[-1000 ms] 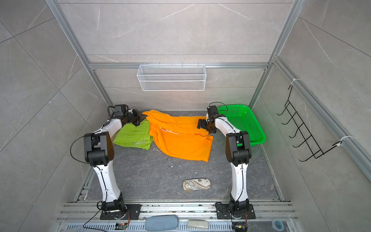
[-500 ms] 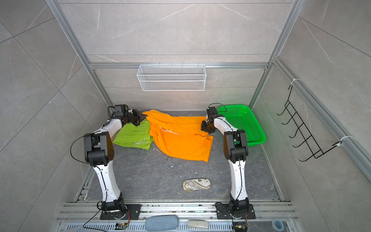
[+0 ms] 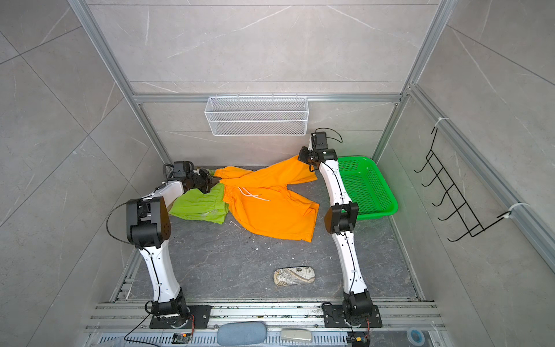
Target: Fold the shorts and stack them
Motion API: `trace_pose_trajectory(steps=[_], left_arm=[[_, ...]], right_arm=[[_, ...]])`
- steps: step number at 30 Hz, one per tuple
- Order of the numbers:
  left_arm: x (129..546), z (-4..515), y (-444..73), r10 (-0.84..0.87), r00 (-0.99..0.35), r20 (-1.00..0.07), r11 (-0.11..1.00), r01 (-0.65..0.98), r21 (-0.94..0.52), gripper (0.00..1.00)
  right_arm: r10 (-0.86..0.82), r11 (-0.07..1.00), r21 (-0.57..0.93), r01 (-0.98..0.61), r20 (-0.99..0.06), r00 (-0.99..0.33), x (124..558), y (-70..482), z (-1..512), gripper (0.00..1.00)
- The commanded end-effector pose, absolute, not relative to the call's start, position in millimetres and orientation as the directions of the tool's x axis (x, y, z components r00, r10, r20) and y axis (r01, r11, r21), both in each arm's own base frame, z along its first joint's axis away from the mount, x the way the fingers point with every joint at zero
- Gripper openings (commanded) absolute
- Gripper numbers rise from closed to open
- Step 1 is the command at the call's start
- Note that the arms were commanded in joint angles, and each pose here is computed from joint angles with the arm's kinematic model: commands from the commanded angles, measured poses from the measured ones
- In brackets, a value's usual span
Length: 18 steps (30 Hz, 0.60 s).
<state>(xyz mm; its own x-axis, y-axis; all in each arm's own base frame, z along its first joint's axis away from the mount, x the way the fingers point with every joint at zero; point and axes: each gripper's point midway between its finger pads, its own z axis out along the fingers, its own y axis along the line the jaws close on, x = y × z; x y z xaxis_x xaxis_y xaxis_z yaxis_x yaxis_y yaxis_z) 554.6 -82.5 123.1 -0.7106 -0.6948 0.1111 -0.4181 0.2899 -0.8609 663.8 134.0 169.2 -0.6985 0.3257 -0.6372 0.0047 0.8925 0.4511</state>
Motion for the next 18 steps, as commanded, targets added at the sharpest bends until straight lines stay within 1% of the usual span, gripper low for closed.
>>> trace_pose_trajectory(steps=[1,3,4,9,10,14,16,17,18], left_arm=[[555,134,-86,-0.674,-0.736,0.067,0.305,-0.36,-0.882,0.0],[554,132,-87,-0.67,-0.74,0.064,0.313,-0.359,-0.879,0.0],[554,131,-88,-0.668,-0.741,0.065,0.314,-0.361,-0.878,0.0],[550,128,-92,-0.66,-0.748,0.068,0.32,-0.363,-0.875,0.0],[550,127,-92,-0.661,-0.747,0.068,0.321,-0.364,-0.874,0.0],[548,127,-95,-0.657,-0.751,0.066,0.325,-0.362,-0.874,0.0],[548,128,-94,-0.658,-0.75,0.062,0.328,-0.36,-0.873,0.0],[548,129,-95,-0.658,-0.75,0.058,0.33,-0.358,-0.873,0.0],[549,129,-94,-0.66,-0.749,0.057,0.331,-0.357,-0.874,0.0]], right_arm=[[0.343,0.893,0.423,0.156,-0.411,-0.845,632,119,78,0.41],[0.324,0.89,0.435,0.135,-0.397,-0.858,630,124,79,0.59],[0.323,0.888,0.443,0.124,-0.408,-0.854,631,125,86,0.64],[0.318,0.883,0.465,0.063,-0.494,-0.809,629,126,149,0.97],[0.31,0.884,0.465,0.052,-0.499,-0.809,626,126,158,0.99],[0.246,0.915,0.401,0.03,-0.498,-0.831,595,121,192,1.0],[0.219,0.932,0.358,0.046,-0.46,-0.861,577,117,186,1.0],[0.206,0.938,0.343,0.041,-0.459,-0.864,569,117,188,0.99],[0.194,0.944,0.326,0.051,-0.422,-0.885,556,116,173,1.0]])
